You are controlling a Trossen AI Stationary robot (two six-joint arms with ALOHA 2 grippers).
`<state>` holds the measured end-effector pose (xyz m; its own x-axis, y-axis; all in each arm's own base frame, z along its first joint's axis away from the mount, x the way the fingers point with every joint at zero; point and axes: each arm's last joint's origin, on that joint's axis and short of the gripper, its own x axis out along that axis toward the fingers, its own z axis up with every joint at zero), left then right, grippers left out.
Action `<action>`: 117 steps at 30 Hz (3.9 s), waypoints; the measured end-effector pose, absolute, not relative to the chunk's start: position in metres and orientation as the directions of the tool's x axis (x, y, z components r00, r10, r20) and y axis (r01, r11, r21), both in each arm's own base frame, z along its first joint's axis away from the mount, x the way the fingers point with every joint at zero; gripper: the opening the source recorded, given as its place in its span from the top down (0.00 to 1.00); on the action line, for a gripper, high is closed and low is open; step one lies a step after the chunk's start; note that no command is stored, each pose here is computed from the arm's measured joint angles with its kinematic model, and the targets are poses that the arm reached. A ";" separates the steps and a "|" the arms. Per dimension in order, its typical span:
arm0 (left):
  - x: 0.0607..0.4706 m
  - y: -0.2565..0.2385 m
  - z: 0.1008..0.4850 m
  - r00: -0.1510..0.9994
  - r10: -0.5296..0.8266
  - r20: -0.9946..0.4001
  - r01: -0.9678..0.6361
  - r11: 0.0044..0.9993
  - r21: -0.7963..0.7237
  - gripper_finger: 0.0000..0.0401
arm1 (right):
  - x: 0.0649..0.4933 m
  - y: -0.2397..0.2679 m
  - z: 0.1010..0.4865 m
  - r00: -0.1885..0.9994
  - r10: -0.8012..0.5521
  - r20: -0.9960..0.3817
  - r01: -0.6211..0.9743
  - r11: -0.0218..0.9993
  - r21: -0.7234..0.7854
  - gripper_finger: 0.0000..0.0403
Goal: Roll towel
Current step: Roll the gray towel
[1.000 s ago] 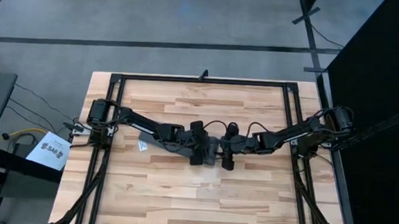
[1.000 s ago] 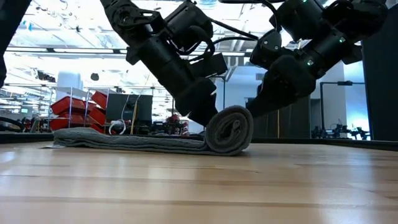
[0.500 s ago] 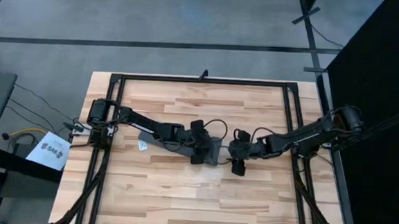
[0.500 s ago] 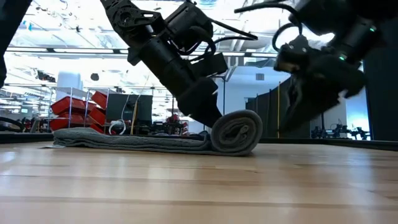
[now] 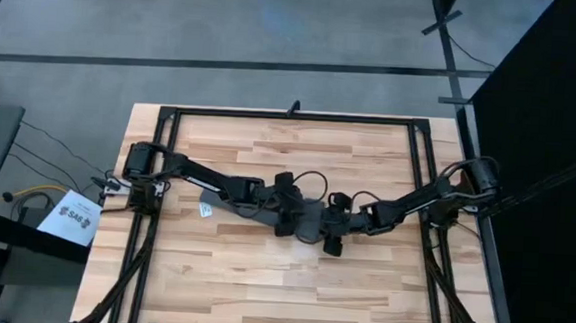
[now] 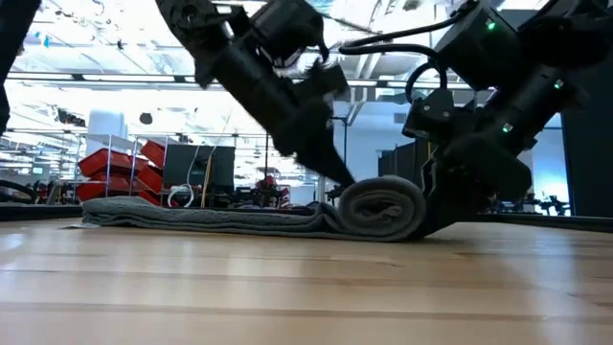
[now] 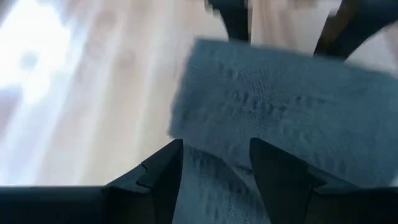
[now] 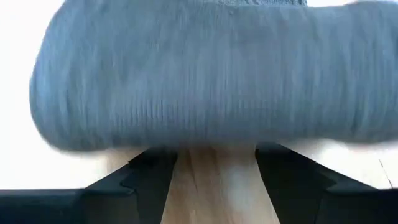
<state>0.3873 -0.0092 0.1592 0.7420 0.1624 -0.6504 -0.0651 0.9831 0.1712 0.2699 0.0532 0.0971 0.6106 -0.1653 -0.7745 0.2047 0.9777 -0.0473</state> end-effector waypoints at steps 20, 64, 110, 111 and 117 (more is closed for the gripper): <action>0.350 -0.001 0.122 0.683 0.231 -0.693 -0.192 0.972 0.135 0.57 | 0.254 0.043 0.176 0.790 -0.141 -0.597 0.110 0.990 -0.087 0.73; 0.334 -0.012 0.108 0.635 0.211 -0.744 -0.210 0.973 0.096 0.57 | 0.318 -0.022 0.081 0.704 0.516 -0.488 -0.608 0.793 -0.038 1.00; 0.320 -0.017 0.095 0.624 0.242 -0.743 -0.188 0.969 0.158 0.57 | 0.339 -0.025 0.093 0.632 0.476 -0.612 -0.681 0.718 -0.144 1.00; 0.320 -0.017 0.095 0.621 0.243 -0.745 -0.189 0.969 0.158 0.57 | 0.338 -0.025 0.094 0.624 0.467 -0.626 -0.678 0.723 -0.136 1.00; 0.320 -0.017 0.095 0.616 0.243 -0.749 -0.185 0.969 0.162 0.57 | 0.326 -0.027 0.101 0.562 0.433 -0.705 -0.659 0.750 -0.064 1.00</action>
<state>0.3196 -0.0170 0.0947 0.6164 0.2430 -0.7490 -0.1852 0.9693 0.1620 0.3259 -0.0268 0.1012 0.5616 0.4332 -0.7049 -0.6587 0.7497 -0.0640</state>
